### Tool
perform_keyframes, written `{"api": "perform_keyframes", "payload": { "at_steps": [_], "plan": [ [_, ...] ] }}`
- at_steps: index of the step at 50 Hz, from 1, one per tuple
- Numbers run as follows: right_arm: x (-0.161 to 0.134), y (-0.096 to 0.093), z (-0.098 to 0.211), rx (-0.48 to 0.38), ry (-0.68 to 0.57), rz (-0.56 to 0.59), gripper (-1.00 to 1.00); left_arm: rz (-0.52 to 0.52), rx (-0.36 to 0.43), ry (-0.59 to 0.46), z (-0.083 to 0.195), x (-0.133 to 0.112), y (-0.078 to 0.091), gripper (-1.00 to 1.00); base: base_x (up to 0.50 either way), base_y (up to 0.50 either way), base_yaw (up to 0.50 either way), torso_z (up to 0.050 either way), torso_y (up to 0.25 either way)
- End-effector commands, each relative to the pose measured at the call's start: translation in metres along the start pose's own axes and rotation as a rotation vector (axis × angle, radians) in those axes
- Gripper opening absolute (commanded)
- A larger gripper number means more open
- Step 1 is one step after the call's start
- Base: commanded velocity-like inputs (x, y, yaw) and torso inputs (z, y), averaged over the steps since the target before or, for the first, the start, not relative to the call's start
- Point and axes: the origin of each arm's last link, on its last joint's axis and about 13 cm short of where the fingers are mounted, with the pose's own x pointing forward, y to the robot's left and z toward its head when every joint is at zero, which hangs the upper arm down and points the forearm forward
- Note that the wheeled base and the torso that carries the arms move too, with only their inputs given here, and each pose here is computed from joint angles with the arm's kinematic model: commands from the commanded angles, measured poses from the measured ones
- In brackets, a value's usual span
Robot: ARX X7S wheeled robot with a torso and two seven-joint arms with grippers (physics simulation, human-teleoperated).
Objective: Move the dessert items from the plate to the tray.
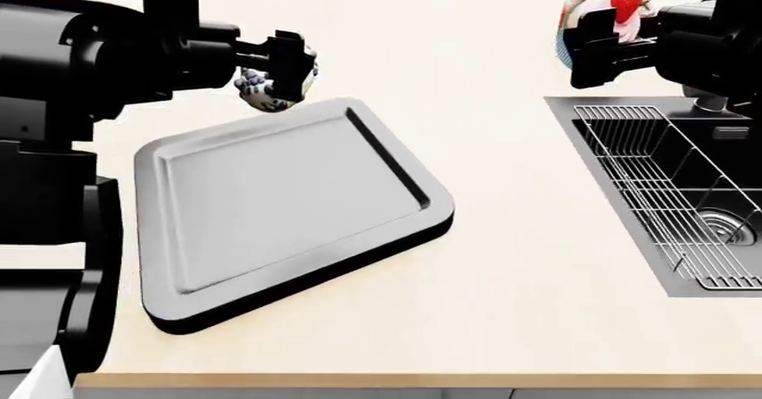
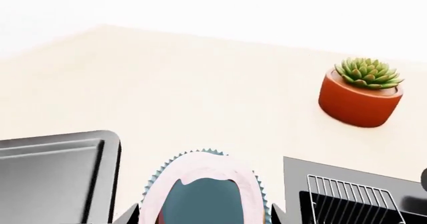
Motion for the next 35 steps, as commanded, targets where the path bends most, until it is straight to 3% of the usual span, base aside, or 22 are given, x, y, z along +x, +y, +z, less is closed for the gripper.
{"api": "perform_keyframes", "payload": {
  "at_steps": [1,5,13,26,35],
  "plan": [
    [-0.001,-0.001,0.002,-0.012,-0.007,0.003,-1.00,0.004,-0.007,-0.007,0.002,-0.002,0.000,-1.00,0.00,0.50,0.00,0.000,0.000],
    [-0.001,-0.001,0.002,-0.003,-0.009,0.005,-1.00,0.003,-0.007,-0.006,0.002,-0.001,-0.001,-1.00,0.00,0.50,0.00,0.000,0.000],
    [0.002,-0.001,-0.001,0.021,-0.024,0.015,-1.00,0.036,-0.003,0.027,-0.006,0.009,0.006,-1.00,0.00,0.00,0.00,0.000,0.000],
    [0.004,-0.002,-0.004,0.035,-0.041,0.022,-1.00,0.111,0.035,0.236,-0.066,0.042,0.024,-1.00,0.00,0.00,0.00,0.000,0.000],
    [0.006,-0.003,-0.001,0.033,-0.037,0.010,-1.00,0.108,0.021,0.271,-0.071,0.042,0.031,-1.00,0.00,0.00,0.00,0.000,0.000]
  ]
}}
